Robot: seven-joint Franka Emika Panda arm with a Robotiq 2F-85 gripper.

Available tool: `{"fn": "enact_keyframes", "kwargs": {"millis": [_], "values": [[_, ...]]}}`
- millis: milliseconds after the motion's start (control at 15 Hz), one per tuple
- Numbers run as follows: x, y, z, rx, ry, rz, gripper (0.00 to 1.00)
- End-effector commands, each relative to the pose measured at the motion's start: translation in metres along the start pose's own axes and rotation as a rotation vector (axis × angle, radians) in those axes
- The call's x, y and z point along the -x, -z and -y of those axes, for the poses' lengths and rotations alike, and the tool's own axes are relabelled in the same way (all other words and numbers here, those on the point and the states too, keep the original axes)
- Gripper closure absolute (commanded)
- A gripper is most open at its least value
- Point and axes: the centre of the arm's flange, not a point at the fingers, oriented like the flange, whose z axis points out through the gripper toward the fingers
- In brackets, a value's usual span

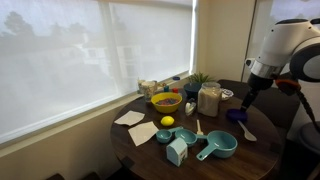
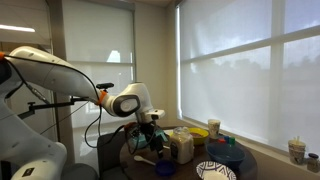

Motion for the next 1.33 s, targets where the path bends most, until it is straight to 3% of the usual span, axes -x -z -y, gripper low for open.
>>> {"fn": "enact_keyframes", "kwargs": {"millis": [0,333,467,800,1267], "values": [[-0.015,-0.014,0.027,-0.017,-0.195,-0.012,0.0],[-0.019,-0.039,0.045,-0.033,-0.41,0.095,0.0],[-0.006,-0.036,0.039,-0.025,-0.358,0.079,0.0],[-0.011,-0.043,0.042,-0.037,-0.39,0.103,0.0],[-0.015,-0.043,0.049,-0.114,-0.503,0.205,0.0]]}}
